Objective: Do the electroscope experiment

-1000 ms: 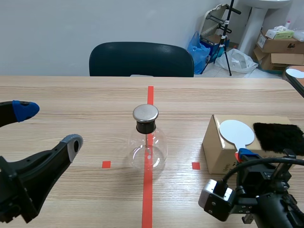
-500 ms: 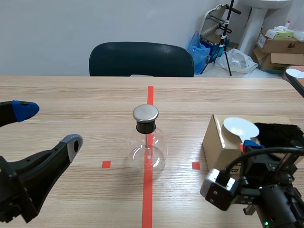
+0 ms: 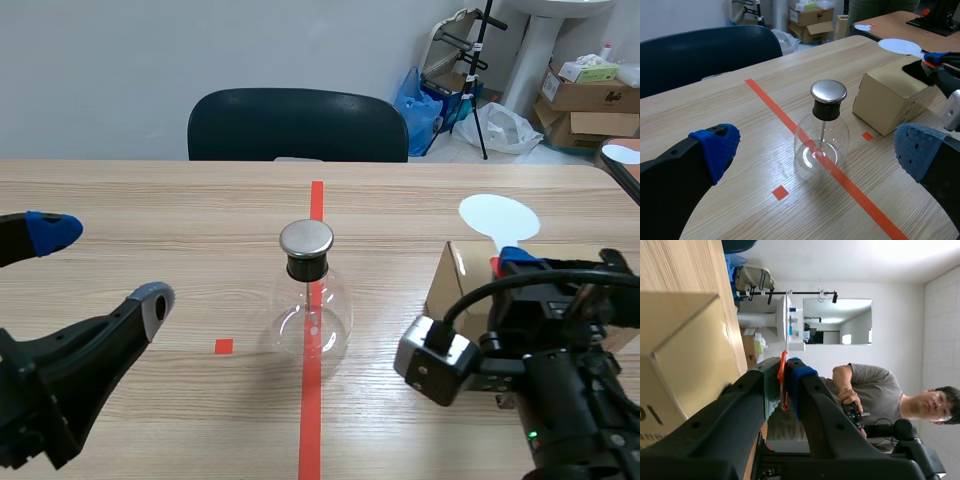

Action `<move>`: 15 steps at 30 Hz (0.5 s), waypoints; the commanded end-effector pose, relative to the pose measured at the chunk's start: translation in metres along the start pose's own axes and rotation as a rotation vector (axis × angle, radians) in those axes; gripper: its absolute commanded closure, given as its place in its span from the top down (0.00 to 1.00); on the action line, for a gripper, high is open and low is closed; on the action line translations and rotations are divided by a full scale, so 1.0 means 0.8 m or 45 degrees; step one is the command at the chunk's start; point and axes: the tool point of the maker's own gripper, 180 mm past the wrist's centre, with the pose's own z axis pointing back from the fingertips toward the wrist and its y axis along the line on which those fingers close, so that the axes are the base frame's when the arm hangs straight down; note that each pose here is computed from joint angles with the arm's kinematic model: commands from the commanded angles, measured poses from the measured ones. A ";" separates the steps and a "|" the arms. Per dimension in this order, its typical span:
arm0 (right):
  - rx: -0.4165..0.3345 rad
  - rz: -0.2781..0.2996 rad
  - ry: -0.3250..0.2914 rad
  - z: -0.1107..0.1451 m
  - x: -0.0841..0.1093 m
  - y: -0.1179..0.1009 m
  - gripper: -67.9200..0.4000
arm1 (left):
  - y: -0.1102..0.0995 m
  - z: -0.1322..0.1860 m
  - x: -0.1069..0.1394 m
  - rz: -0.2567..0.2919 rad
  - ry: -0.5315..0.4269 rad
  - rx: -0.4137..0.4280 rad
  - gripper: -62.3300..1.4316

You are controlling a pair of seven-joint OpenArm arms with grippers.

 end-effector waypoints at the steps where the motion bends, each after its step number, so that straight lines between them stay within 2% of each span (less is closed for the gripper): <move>1: -0.088 0.003 -0.003 -0.014 0.004 -0.023 0.02 | -0.002 -0.002 0.012 -0.005 -0.041 -0.010 1.00; 8: -0.131 0.005 -0.032 -0.017 0.033 -0.032 0.02 | -0.004 -0.002 0.011 -0.022 -0.028 -0.039 1.00; 12: -0.125 0.003 -0.054 -0.015 0.044 -0.031 0.02 | -0.015 -0.003 0.013 -0.082 -0.002 -0.163 1.00; 15: -0.106 0.000 -0.055 -0.013 0.049 -0.026 0.02 | -0.015 -0.010 0.014 -0.160 0.029 -0.222 1.00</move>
